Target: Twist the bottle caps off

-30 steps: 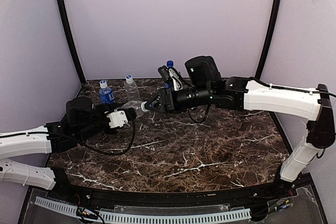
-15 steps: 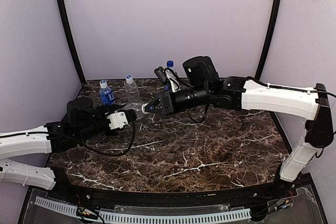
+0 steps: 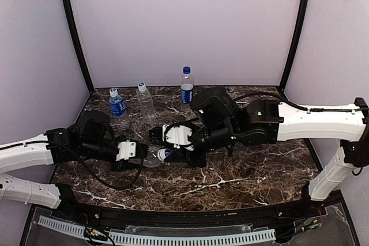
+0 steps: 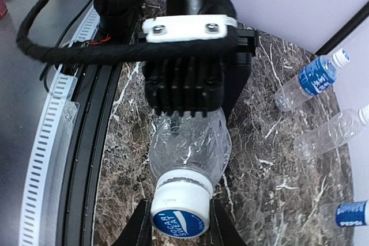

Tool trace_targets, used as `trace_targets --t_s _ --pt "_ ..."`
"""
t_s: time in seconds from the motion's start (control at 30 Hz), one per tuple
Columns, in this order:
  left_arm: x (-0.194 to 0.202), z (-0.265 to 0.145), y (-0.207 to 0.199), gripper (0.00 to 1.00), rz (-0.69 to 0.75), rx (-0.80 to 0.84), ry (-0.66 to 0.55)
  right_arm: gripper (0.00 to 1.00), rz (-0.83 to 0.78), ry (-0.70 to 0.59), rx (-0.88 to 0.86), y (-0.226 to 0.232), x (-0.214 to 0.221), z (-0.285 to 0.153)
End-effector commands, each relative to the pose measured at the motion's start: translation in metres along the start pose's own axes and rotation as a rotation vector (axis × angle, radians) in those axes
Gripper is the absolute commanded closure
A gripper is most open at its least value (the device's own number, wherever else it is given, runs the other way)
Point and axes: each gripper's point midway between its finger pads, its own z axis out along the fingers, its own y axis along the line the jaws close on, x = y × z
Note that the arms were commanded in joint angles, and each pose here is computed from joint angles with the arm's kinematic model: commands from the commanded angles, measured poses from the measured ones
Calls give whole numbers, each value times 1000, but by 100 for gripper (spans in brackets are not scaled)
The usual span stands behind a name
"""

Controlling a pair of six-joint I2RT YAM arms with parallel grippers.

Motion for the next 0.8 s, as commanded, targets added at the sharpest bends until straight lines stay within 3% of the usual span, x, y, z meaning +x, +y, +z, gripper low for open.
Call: trace_targets --t_s 0.0,0.07,0.1,0.13,0.37,0.47,0.5,0.6,0.77 --pt "-8 -7 -14 75 -60 86 -30 68 -255 54 108 -9 -3 -3" --pt "-10 -6 -7 76 -55 49 -35 41 -223 57 142 -15 -8 -4" --pt "-8 -6 -3 76 -53 27 -26 12 -195 50 164 -19 -11 -6" --pt "-8 -6 0 76 -49 8 -27 3 -165 35 188 -24 -16 -9" --pt "1 -5 37 76 -28 -208 14 1 54 -230 174 -28 -61 -48" --pt "5 -13 72 76 -6 -413 40 1 379 -312 150 -62 -65 -65" --pt "7 -15 78 75 18 -450 52 3 581 -325 151 -79 -58 -68" --pt "4 -27 104 76 71 -608 65 16 994 -342 76 -107 -28 -67" --pt "5 -31 113 76 130 -666 92 23 1115 -338 2 -106 -22 -51"
